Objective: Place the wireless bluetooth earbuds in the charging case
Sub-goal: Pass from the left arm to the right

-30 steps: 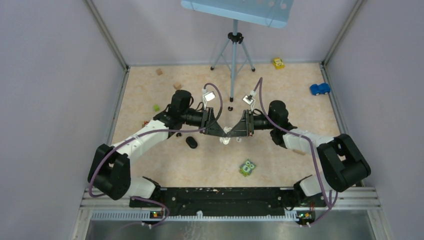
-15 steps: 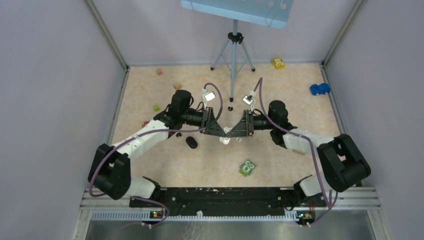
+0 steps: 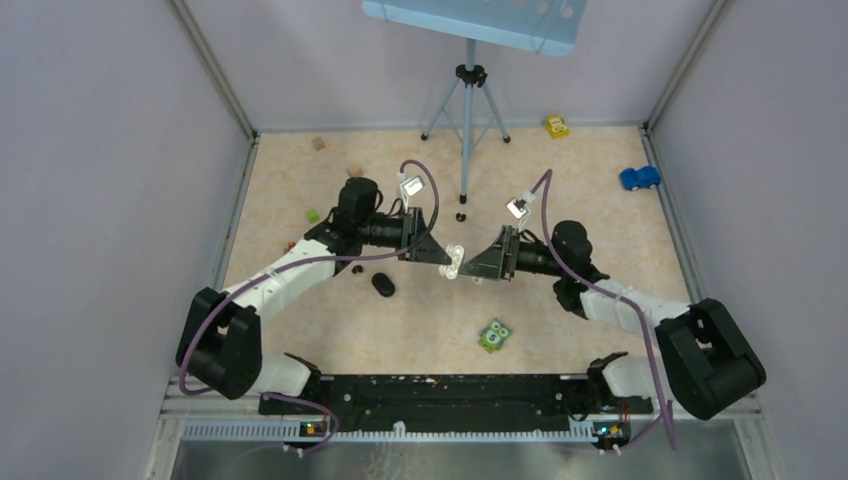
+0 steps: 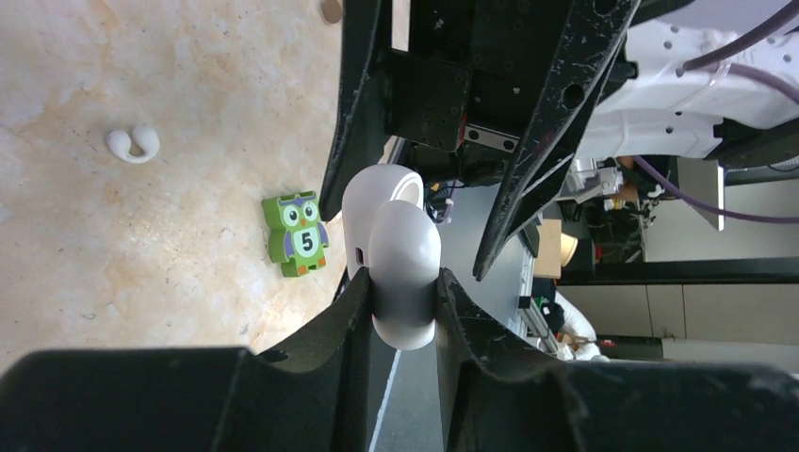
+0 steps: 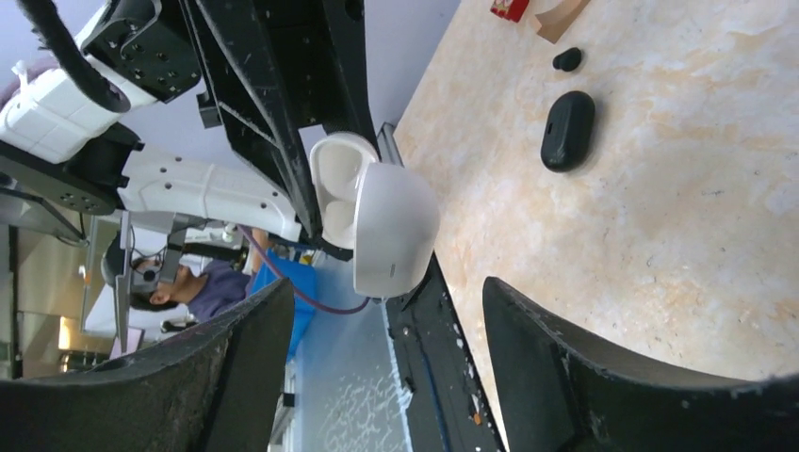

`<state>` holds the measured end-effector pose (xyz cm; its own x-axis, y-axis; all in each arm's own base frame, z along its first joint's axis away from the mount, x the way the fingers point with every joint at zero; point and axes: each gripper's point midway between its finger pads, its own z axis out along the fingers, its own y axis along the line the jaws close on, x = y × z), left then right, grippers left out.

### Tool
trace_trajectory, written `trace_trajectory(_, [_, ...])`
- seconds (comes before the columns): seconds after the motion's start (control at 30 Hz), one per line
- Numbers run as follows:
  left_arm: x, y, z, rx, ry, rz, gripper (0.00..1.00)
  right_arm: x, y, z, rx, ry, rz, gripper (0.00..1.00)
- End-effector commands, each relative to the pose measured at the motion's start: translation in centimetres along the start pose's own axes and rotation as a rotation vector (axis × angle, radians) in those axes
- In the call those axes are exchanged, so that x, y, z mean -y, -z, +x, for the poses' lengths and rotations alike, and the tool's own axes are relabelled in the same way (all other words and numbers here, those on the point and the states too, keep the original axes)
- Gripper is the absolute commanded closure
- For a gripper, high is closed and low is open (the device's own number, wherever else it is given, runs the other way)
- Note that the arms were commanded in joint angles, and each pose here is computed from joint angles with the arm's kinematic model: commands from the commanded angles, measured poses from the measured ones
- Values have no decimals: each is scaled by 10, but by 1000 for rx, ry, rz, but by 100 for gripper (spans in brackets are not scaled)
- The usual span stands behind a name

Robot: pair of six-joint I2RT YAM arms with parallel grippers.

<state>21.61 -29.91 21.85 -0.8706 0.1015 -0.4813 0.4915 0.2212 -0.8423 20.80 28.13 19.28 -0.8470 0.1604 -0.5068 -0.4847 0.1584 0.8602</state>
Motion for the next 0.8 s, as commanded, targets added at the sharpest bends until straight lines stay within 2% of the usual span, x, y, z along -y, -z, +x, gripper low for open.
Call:
trace_trajectory(0.0, [10, 5, -11, 51, -42, 24, 93, -19, 6, -23, 150, 40, -43, 28])
trace_trajectory(0.17, [10, 5, -13, 58, -35, 31, 94, -21, 7, -27, 184, 29, -52, 30])
trace_trajectory(0.57, [14, 6, -14, 65, -28, 48, 92, -25, -6, -28, 155, 28, -113, 37])
trace_trajectory(0.77, [14, 6, -14, 65, -24, 49, 92, -26, -14, -29, 150, 20, -137, 46])
